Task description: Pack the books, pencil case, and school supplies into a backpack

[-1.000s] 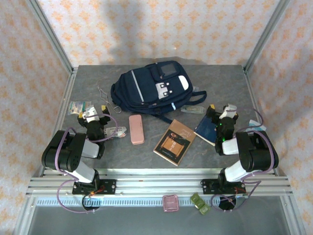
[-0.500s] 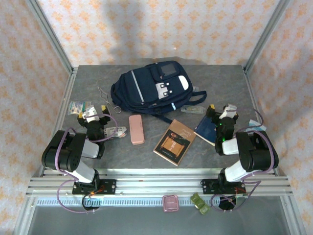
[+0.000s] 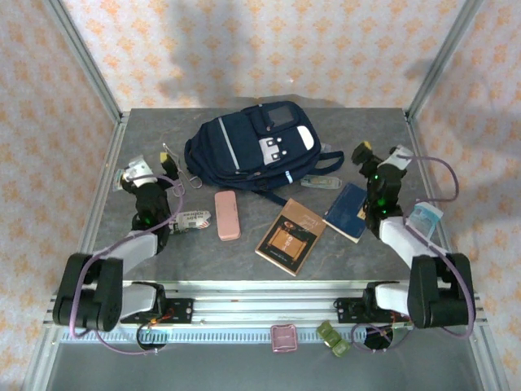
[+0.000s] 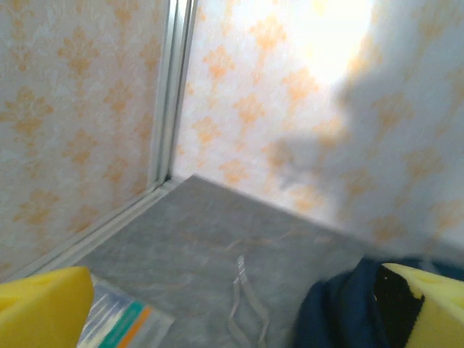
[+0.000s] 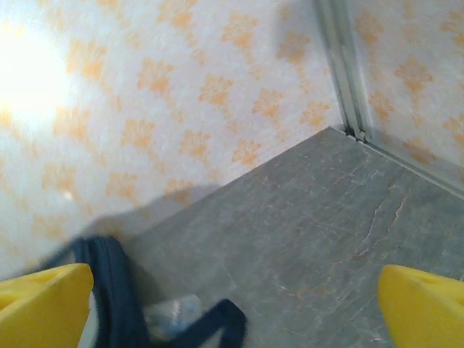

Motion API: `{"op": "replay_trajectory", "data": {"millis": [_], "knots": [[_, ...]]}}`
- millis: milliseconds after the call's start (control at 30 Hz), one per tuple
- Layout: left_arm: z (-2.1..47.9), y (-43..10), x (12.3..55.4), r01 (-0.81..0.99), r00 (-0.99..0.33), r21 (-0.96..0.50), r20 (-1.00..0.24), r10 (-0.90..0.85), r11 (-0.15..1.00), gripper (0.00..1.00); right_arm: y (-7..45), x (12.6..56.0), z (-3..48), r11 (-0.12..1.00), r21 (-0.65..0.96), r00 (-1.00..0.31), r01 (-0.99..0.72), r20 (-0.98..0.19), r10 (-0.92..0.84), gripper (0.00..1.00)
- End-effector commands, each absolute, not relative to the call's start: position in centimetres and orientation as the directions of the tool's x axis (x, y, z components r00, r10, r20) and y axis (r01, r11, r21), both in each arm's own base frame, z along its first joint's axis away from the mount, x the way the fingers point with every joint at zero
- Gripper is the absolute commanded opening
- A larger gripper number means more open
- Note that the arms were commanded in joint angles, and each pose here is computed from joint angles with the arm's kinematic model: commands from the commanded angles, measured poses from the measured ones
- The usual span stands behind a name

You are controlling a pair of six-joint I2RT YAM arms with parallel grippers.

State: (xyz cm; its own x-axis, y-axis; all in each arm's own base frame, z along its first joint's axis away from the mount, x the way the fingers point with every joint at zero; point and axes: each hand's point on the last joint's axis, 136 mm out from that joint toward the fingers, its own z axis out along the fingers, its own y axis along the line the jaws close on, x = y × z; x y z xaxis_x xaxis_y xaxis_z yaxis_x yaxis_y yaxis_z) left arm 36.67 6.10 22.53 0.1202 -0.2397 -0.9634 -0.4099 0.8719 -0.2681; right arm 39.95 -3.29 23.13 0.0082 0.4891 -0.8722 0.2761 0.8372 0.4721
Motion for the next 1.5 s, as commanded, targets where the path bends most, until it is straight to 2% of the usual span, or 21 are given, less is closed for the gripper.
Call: {"op": "replay_trajectory", "data": {"millis": [0,33,67,133,167,267,433,567,733,833,867,900,967,1000,1033,1067,1267,1367,1433,1467], "knots": [[21.8,3.5,37.6,-0.277,0.035,-0.469,-0.877,-0.479,0.839,0.96,-2.3,39.9,19.9,0.658,0.669,-0.111,0.345,-0.667,0.736,0.84],[22.1,2.1,38.0,-0.210,-0.005,-0.488,-0.866,-0.500,0.847,0.84,0.1,40.9,20.1,0.692,0.675,-0.223,0.258,-0.655,0.722,0.71],[22.0,1.3,38.3,-0.183,-0.042,-0.520,-0.844,-0.535,0.835,0.76,1.9,41.6,20.1,0.695,0.688,-0.302,0.209,-0.630,0.715,0.62],[21.4,-1.1,38.8,-0.113,-0.147,-0.575,-0.797,-0.586,0.810,0.56,5.6,42.3,19.3,0.684,0.713,-0.438,0.157,-0.570,0.695,0.60],[21.0,-2.1,38.9,-0.091,-0.193,-0.588,-0.781,-0.594,0.804,0.54,6.9,42.4,18.9,0.675,0.724,-0.479,0.142,-0.547,0.687,0.61],[19.5,-5.9,38.4,-0.044,-0.302,-0.657,-0.710,-0.637,0.753,0.58,11.1,42.1,17.1,0.637,0.762,-0.582,0.118,-0.467,0.666,0.67],[17.0,-10.9,36.1,-0.006,-0.415,-0.720,-0.630,-0.657,0.694,0.61,16.1,41.7,13.2,0.583,0.799,-0.694,0.145,-0.338,0.636,0.66],[15.8,-13.1,34.5,0.013,-0.462,-0.753,-0.588,-0.664,0.658,0.60,19.2,41.7,10.6,0.587,0.795,-0.742,0.154,-0.299,0.600,0.66],[15.2,-14.8,33.5,0.026,-0.497,-0.746,-0.587,-0.639,0.666,0.50,21.1,43.3,9.0,0.579,0.798,-0.757,0.166,-0.273,0.594,0.64],[15.3,-15.1,33.4,0.031,-0.501,-0.745,-0.589,-0.635,0.666,0.50,21.7,44.6,7.8,0.571,0.797,-0.756,0.196,-0.247,0.605,0.62],[15.3,-15.2,33.4,0.034,-0.501,-0.746,-0.589,-0.634,0.666,0.50,21.9,44.9,7.6,0.562,0.803,-0.757,0.201,-0.237,0.609,0.59],[15.5,-15.4,33.5,0.038,-0.502,-0.747,-0.589,-0.633,0.664,0.50,22.2,45.2,7.5,0.553,0.809,-0.758,0.199,-0.231,0.610,0.51],[15.7,-15.8,33.5,0.049,-0.509,-0.748,-0.589,-0.628,0.662,0.50,22.9,45.7,7.7,0.530,0.827,-0.766,0.189,-0.213,0.606,0.23],[15.9,-16.1,33.6,0.058,-0.514,-0.746,-0.592,-0.621,0.663,0.50,23.2,46.0,8.4,0.517,0.838,-0.769,0.176,-0.211,0.604,0.09],[15.9,-16.2,33.6,0.061,-0.518,-0.743,-0.594,-0.615,0.667,0.50,23.3,46.3,9.3,0.508,0.845,-0.766,0.168,-0.212,0.607,0.02],[16.1,-16.4,33.7,0.065,-0.520,-0.741,-0.597,-0.611,0.668,0.50,23.3,46.6,10.3,0.498,0.852,-0.759,0.162,-0.215,0.614,0.00],[18.2,-17.4,34.0,0.133,-0.508,-0.745,-0.618,-0.601,0.654,0.52,23.3,47.4,22.2,0.361,0.932,-0.697,0.029,-0.240,0.676,0.00],[19.2,-18.1,34.1,0.180,-0.499,-0.747,-0.630,-0.595,0.639,0.44,22.7,47.6,27.5,0.321,0.947,-0.652,-0.009,-0.249,0.716,0.00],[19.8,-18.8,34.2,0.214,-0.502,-0.747,-0.637,-0.585,0.629,0.37,22.2,47.5,29.7,0.290,0.957,-0.622,-0.007,-0.231,0.748,0.00],[20.0,-19.1,34.3,0.226,-0.504,-0.746,-0.640,-0.580,0.627,0.37,21.9,47.5,30.3,0.270,0.963,-0.608,-0.001,-0.215,0.765,0.00]]}}
